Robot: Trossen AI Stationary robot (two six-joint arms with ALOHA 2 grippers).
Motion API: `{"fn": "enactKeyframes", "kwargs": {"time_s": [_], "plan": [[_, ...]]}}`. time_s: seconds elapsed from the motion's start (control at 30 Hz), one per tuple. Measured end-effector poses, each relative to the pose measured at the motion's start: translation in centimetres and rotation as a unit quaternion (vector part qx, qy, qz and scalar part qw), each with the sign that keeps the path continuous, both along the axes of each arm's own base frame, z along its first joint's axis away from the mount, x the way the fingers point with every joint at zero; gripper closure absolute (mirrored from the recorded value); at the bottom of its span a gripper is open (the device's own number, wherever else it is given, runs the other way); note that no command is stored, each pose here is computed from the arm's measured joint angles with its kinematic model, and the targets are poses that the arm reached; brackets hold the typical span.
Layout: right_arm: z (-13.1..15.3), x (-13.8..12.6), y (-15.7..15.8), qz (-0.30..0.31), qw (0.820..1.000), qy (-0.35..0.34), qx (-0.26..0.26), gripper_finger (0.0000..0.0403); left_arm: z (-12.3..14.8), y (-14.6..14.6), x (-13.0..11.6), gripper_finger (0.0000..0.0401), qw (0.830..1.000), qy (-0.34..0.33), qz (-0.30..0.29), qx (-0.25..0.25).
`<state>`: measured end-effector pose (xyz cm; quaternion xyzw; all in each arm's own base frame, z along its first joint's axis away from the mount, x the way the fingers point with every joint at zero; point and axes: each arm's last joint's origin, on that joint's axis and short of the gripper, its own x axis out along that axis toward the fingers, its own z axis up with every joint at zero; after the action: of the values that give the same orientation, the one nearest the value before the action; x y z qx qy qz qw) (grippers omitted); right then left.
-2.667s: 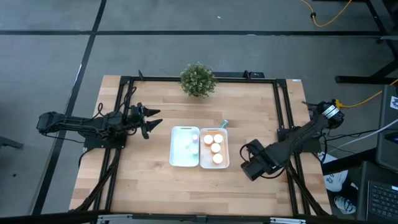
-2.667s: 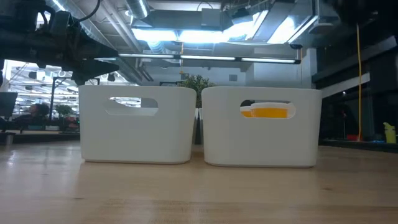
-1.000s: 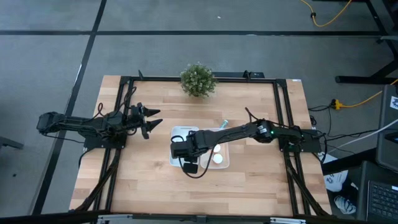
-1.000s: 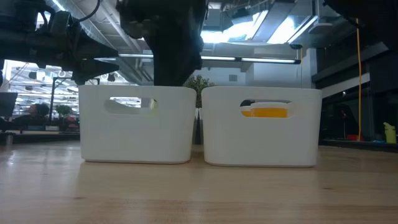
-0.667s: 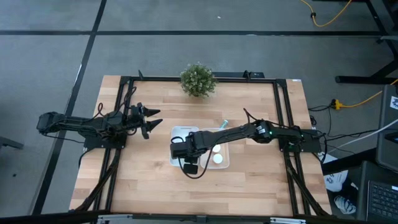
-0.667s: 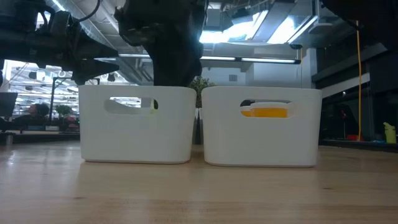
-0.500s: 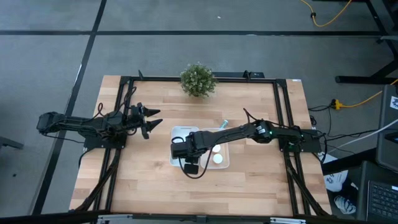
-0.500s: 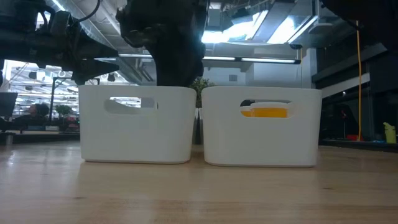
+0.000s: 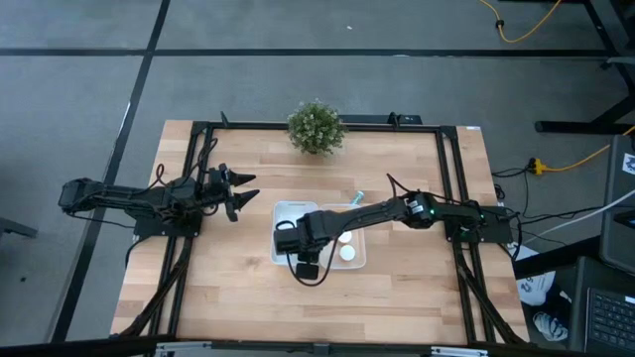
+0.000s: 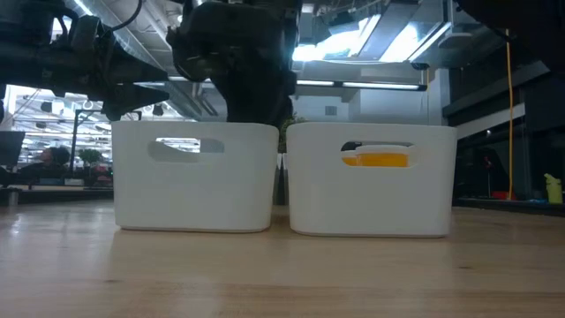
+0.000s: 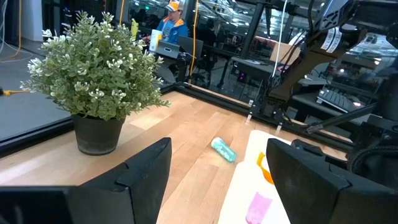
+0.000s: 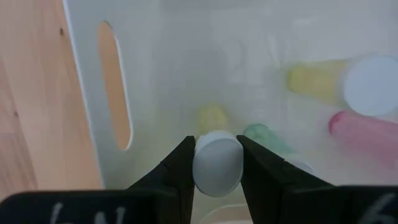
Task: Pick and place medicine bottles into bin by pill shape (circle, oval)
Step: Put the yellow tablet bottle into the left white bin, then put the blue tablet bottle into the left white bin
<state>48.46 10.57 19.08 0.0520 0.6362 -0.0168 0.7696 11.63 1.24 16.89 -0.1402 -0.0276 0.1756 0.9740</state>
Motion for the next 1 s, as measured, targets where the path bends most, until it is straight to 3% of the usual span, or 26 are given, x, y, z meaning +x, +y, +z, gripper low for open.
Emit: {"fn": "enactKeyframes", "kwargs": {"time_s": [0.37,0.73,1.0], "plan": [[0.0,0.1,-0.1,-0.012,1.000,-0.002,0.004,0.0280,0.0,0.0,0.0,0.0146,1.000,0.000,0.000,0.000],[0.0,0.0,-0.1,-0.012,1.000,0.001,0.004,0.0214,0.0,0.0,0.0,0.0146,1.000,0.000,0.000,0.000],[1.7,0.0,-0.2,-0.013,1.000,-0.010,-0.007,0.0206,0.0,0.0,0.0,0.0146,1.000,0.000,0.000,0.000]]}}
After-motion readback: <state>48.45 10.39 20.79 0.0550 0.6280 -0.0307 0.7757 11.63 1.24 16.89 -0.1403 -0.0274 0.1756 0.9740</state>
